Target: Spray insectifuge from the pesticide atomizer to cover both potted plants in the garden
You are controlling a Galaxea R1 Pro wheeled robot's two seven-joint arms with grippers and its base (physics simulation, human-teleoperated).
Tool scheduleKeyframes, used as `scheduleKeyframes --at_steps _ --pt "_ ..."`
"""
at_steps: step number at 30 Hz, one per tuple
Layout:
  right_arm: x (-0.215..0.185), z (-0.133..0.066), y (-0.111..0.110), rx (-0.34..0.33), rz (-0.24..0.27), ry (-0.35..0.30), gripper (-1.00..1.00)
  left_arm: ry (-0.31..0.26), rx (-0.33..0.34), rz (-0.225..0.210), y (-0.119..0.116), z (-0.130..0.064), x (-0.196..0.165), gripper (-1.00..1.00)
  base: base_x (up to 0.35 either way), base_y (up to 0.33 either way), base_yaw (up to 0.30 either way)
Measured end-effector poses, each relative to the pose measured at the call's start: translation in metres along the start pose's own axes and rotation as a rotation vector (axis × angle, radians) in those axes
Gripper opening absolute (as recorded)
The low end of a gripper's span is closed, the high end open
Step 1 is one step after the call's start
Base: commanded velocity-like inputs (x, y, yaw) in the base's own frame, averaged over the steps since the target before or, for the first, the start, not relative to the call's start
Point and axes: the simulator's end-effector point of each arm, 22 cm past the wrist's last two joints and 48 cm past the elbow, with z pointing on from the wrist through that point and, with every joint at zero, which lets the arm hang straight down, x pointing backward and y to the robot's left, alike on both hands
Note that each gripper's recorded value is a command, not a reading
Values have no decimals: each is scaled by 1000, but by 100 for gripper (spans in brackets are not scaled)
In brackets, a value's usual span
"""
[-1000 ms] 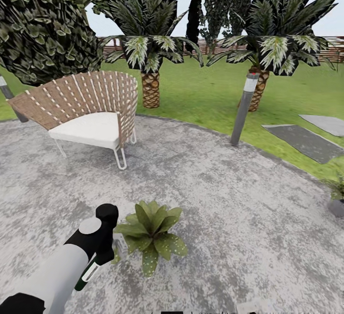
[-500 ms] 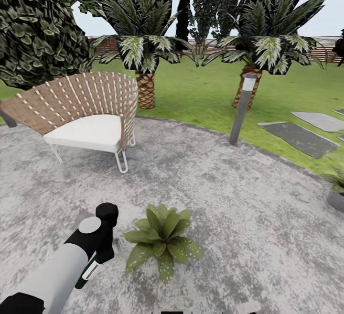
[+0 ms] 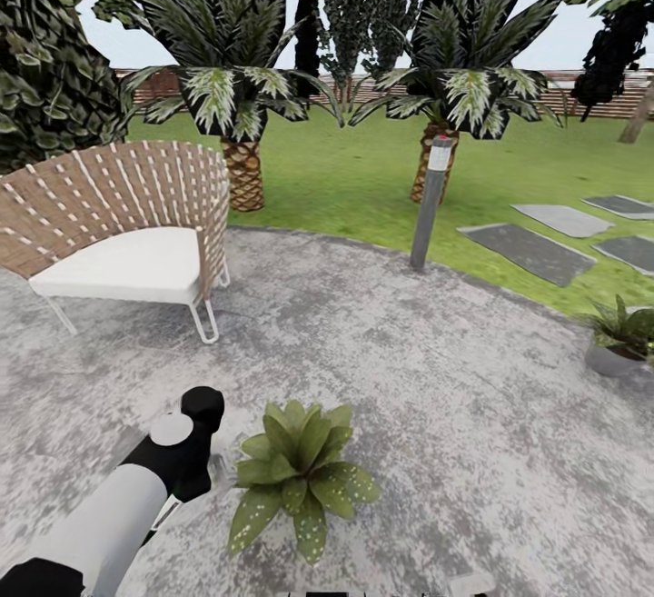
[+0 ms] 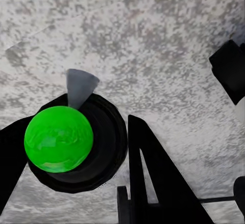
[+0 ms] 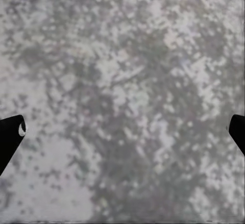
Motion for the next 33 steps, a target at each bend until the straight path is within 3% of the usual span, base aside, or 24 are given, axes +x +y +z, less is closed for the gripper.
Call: scheduleKeyframes --at_steps 9,14,15,17,33 --pt "-1 0 -2 5 5 -1 100 0 -2 -5 2 -1 1 -100 0 0 -187" --pt "0 1 -19 30 5 -2 100 0 1 0 -1 1 0 -100 0 0 -2" --pt "-18 5 -42 73 46 -45 100 3 3 -1 -1 2 1 -100 0 0 0" --pt "-58 10 -60 113 115 -131 100 2 6 2 -3 3 0 -100 0 3 0" --pt "-65 11 -61 116 117 -148 100 -6 3 2 -1 -1 -3 -100 -40 273 -244"
